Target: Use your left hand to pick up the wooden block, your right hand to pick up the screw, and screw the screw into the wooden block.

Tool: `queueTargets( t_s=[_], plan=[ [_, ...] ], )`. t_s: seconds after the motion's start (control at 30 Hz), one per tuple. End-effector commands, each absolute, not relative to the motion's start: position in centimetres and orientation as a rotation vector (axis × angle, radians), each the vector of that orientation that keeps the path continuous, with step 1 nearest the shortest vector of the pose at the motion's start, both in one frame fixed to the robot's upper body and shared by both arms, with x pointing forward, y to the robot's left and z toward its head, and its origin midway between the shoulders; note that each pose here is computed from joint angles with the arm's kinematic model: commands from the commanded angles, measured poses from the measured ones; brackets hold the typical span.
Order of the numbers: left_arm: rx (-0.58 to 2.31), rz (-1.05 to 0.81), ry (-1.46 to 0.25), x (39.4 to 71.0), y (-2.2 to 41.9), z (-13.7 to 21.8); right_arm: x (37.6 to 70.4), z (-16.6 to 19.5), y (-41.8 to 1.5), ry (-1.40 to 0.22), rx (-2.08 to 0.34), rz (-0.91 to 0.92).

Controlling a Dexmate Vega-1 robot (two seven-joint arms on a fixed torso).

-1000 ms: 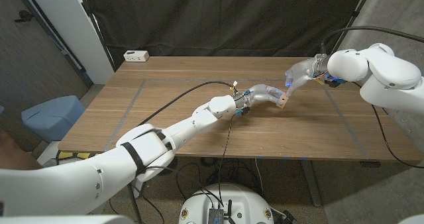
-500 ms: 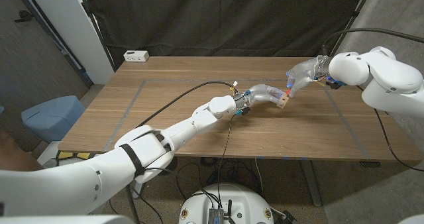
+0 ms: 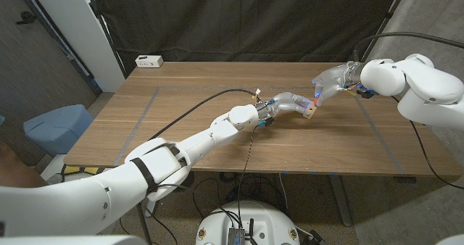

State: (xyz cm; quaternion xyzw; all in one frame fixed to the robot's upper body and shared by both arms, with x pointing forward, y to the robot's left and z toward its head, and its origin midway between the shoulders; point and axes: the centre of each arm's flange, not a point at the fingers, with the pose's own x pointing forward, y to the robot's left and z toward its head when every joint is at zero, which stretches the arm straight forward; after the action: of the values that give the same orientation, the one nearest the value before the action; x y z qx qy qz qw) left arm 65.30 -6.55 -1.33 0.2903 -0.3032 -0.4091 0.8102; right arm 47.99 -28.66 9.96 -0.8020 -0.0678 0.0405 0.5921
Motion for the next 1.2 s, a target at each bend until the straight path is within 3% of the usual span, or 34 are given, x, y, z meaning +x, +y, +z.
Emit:
queueTargets(
  t_s=[0.03, 1.2],
  plan=[
    [0.623, -0.875, -0.647, 65.29, -6.66, -1.38, 48.05, 9.77, -28.71, -0.18, -1.856, 0.088],
    [0.619, -0.873, -0.641, 65.6, -6.42, -1.35, 48.65, 9.84, -28.09, -0.211, -1.852, 0.095]
  ],
)
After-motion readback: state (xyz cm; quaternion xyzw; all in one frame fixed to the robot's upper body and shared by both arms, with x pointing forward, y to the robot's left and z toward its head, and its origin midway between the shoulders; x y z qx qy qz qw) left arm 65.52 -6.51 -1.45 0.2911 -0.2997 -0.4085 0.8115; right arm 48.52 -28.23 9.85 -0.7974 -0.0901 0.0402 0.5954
